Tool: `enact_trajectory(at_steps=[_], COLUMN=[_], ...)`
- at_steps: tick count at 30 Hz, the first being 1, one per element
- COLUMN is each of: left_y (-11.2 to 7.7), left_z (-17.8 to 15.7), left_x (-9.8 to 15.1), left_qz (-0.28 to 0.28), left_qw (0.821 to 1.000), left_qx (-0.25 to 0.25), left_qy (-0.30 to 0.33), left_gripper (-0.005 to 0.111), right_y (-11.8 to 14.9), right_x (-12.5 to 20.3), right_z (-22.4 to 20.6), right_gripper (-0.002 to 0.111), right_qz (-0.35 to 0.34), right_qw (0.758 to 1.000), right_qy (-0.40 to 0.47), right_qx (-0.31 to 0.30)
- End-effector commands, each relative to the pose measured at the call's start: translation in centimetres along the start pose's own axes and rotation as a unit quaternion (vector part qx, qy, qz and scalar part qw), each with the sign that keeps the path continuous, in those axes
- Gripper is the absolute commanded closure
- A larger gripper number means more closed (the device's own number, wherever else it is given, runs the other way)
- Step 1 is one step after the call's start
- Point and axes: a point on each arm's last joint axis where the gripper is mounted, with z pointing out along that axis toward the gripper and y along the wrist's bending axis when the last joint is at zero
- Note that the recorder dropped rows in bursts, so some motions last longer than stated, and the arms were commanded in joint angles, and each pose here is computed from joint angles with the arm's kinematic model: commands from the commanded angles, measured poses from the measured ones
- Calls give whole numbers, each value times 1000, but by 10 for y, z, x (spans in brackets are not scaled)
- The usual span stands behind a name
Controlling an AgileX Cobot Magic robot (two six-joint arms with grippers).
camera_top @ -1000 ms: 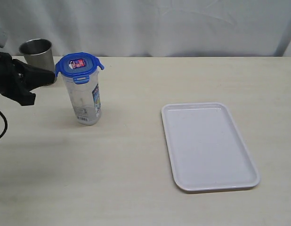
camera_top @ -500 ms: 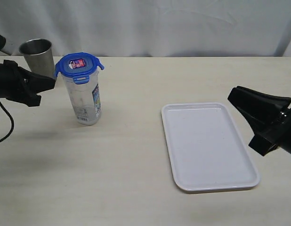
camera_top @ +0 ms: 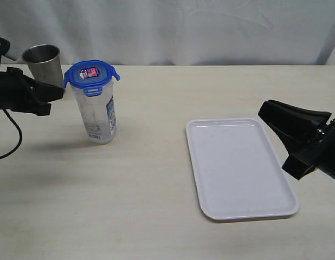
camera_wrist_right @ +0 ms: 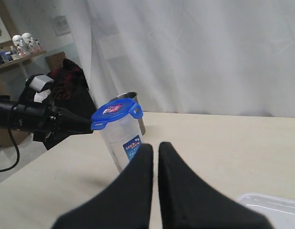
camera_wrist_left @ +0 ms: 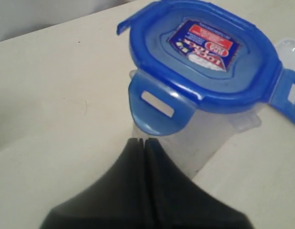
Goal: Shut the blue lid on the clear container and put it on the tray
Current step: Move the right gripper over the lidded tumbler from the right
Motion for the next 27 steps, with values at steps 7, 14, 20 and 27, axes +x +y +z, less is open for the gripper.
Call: enact_trajectory(at_steps=[7, 14, 20, 27], left_y=[3, 3, 2, -8], left_z=[0, 0, 0, 3], left_x=[-4, -4, 0, 11], left_qz=[17, 16, 29, 49], left_qw=[1000, 1000, 1000, 996], left_qx=[-11, -12, -4, 57], left_qy=[-2, -2, 11, 42], left_gripper=[107, 107, 107, 107], right_y=[-20, -41, -42, -68], right_x=[-29, -51, -55, -45], right_z=[50, 116, 191, 261], right_gripper=[104, 104, 104, 104], right_qz=[15, -13, -97, -150], right_qw=[994, 988, 981, 961], right_qy=[112, 136, 140, 189], right_qx=[-16, -69, -97, -133])
